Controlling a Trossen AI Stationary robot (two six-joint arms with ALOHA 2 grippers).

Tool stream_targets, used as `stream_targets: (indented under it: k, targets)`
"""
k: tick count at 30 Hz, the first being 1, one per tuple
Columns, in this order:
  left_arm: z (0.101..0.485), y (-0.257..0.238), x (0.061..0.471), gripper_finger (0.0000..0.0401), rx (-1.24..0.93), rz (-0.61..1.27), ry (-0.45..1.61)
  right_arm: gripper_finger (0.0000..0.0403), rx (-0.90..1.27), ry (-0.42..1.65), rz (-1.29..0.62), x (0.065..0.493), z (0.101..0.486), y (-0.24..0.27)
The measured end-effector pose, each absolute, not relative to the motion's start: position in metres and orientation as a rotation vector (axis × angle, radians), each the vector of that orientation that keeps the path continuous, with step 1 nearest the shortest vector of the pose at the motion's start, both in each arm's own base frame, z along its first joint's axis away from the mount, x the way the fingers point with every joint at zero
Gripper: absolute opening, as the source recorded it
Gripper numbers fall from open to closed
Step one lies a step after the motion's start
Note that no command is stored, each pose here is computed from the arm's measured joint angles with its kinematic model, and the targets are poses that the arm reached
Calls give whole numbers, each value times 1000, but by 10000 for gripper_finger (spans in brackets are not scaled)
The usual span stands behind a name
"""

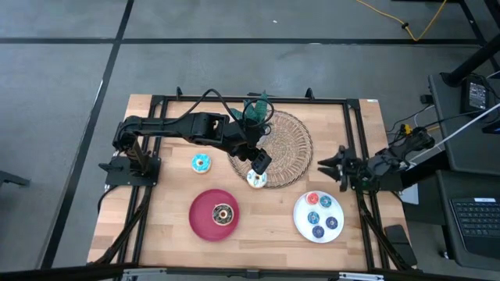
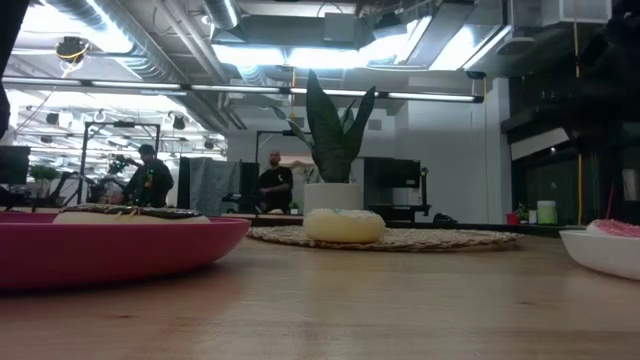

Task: Pick & Place donuts
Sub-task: Put the light blue donut on the dark pink plate

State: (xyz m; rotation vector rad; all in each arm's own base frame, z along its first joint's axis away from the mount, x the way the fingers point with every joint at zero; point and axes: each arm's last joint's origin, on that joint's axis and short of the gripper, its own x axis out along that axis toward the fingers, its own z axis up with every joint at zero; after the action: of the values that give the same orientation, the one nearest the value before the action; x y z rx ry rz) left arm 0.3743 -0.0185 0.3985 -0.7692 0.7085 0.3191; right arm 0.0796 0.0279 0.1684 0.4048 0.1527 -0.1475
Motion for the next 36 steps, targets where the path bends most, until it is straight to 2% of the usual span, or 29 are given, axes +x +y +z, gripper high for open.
stream_targets:
  k: [13, 20, 25, 36]
  targets:
    - [398, -19, 374, 164, -769, 319, 709, 140, 295, 179, -104, 80, 168, 29]
    - [398, -19, 374, 165, -769, 319, 709, 140, 245, 154, -259, 81, 167, 25]
    - [398, -19, 374, 166, -769, 319, 709, 140, 149, 159, -273, 81, 167, 24]
    - [398, -18, 374, 166, -769, 319, 709, 140, 184, 155, -438, 85, 168, 3]
